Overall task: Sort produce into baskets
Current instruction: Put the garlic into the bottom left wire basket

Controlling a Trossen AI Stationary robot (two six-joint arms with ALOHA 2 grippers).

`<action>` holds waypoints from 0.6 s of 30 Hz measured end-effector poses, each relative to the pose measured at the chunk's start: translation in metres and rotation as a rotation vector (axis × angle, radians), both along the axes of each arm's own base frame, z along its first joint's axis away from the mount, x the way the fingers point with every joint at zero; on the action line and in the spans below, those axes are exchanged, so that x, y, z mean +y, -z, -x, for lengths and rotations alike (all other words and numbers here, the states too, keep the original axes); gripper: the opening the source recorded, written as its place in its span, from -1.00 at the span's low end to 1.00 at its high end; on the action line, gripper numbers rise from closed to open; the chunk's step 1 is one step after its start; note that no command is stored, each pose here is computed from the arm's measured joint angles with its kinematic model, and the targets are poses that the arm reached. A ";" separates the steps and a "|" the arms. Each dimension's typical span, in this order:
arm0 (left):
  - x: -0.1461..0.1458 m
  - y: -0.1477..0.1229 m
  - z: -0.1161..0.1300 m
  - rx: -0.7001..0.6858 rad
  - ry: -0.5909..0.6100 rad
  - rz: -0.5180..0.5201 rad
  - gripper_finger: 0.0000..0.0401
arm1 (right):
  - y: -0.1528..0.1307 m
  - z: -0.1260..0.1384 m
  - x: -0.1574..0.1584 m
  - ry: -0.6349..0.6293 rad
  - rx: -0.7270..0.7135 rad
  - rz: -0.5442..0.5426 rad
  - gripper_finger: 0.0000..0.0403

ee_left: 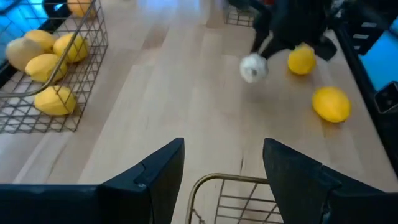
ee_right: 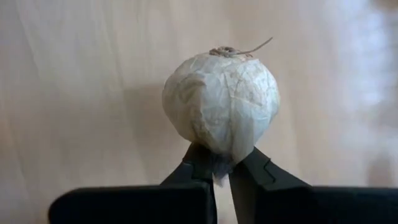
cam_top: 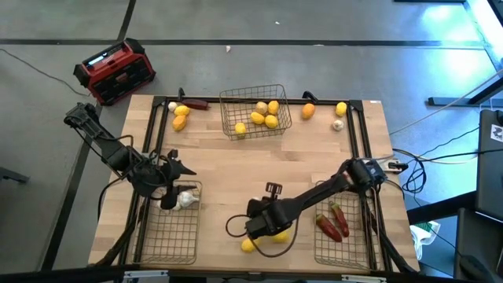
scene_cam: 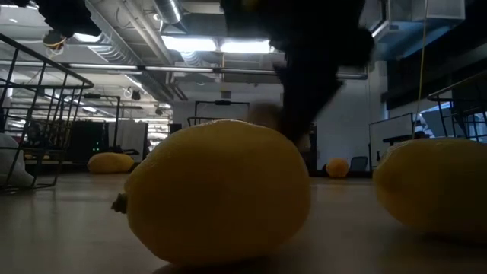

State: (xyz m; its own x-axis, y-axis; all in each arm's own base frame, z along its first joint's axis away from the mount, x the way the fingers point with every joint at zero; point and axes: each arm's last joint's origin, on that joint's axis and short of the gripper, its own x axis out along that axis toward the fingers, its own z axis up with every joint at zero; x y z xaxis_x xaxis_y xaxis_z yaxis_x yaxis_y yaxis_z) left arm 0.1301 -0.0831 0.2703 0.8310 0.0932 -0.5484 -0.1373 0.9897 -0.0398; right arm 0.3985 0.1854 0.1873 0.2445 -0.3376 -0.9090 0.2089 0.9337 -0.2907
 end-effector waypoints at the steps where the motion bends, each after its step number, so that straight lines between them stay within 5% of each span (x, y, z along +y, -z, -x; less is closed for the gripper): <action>1: 0.000 -0.001 0.000 -0.007 0.001 0.005 0.07 | -0.007 0.001 -0.001 0.001 -0.022 0.011 -0.89; 7: -0.002 -0.003 -0.002 -0.029 0.007 0.016 0.07 | -0.043 0.002 -0.007 0.015 -0.186 0.038 -0.89; 18: -0.018 0.011 -0.020 -0.056 0.072 0.002 0.07 | -0.056 -0.022 -0.015 -0.038 -0.380 0.026 -0.84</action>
State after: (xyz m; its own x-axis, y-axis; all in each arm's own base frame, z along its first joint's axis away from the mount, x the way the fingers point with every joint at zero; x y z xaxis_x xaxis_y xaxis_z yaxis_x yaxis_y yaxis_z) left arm 0.1503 -0.1006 0.2596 0.8648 0.0312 -0.5012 -0.0636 0.9968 -0.0478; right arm 0.4205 0.1702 0.2430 0.5753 -0.3433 -0.7424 0.2716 0.9363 -0.2225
